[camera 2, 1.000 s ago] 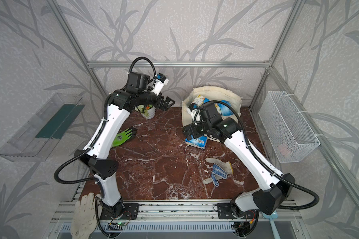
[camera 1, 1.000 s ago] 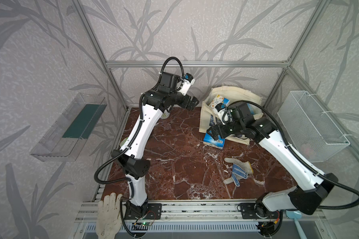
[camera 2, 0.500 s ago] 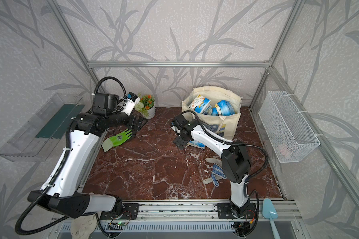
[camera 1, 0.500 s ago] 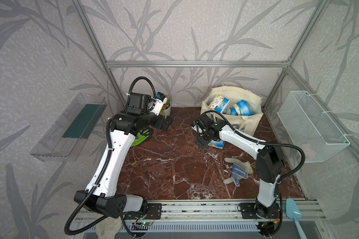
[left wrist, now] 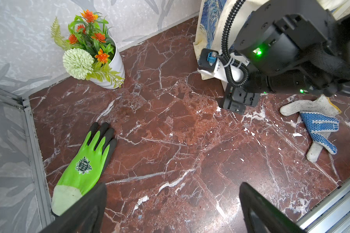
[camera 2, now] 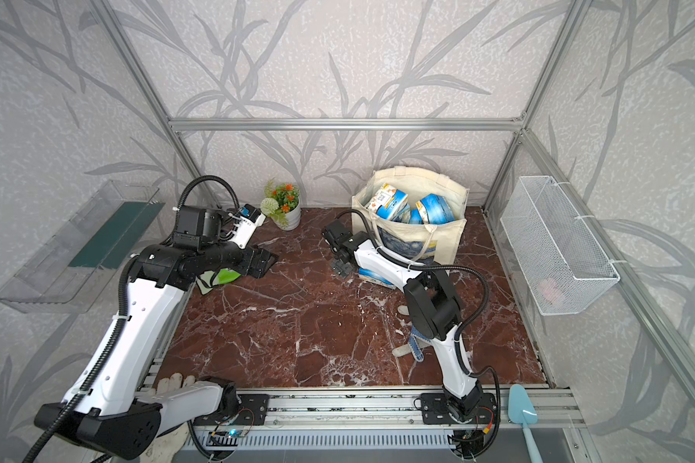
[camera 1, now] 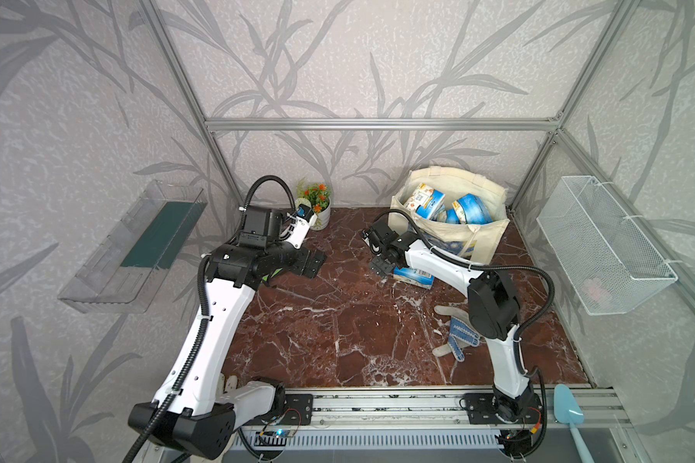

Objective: Put tissues into the canvas bag
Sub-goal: Pick up the pack of facial tissues from the center of the board.

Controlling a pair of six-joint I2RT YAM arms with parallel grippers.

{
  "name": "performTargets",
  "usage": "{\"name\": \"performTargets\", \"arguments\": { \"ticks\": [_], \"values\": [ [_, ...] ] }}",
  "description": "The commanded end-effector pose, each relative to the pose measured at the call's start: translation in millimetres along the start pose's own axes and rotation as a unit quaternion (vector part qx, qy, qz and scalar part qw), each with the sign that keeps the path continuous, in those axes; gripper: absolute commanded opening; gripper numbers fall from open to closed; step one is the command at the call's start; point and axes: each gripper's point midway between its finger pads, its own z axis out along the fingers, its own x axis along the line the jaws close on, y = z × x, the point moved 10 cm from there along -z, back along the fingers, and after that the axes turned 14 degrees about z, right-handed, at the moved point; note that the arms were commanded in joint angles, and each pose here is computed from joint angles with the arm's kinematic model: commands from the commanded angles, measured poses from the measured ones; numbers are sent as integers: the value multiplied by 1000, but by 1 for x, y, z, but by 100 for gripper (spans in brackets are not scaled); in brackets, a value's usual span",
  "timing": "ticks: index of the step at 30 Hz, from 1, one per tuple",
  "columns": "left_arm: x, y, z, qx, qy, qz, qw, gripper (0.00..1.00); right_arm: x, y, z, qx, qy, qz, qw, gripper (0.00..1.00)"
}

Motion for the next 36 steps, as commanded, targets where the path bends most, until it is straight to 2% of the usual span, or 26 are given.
{"name": "performTargets", "arguments": {
  "ticks": [1,13,29,36],
  "values": [
    [-4,-8,0,6,-16,-2,1000,100,1,4,5,-2,-24,-2,1000,99],
    [-6,-12,3,5,-28,-10,1000,100,-7,-11,21,14,-62,31,998,99],
    [-6,-15,3,-2,-39,-22,999,100,-24,-31,35,50,-40,71,995,99],
    [-7,-16,3,-5,-43,-25,999,99,-27,-39,28,67,-28,81,994,99]
  ]
}}
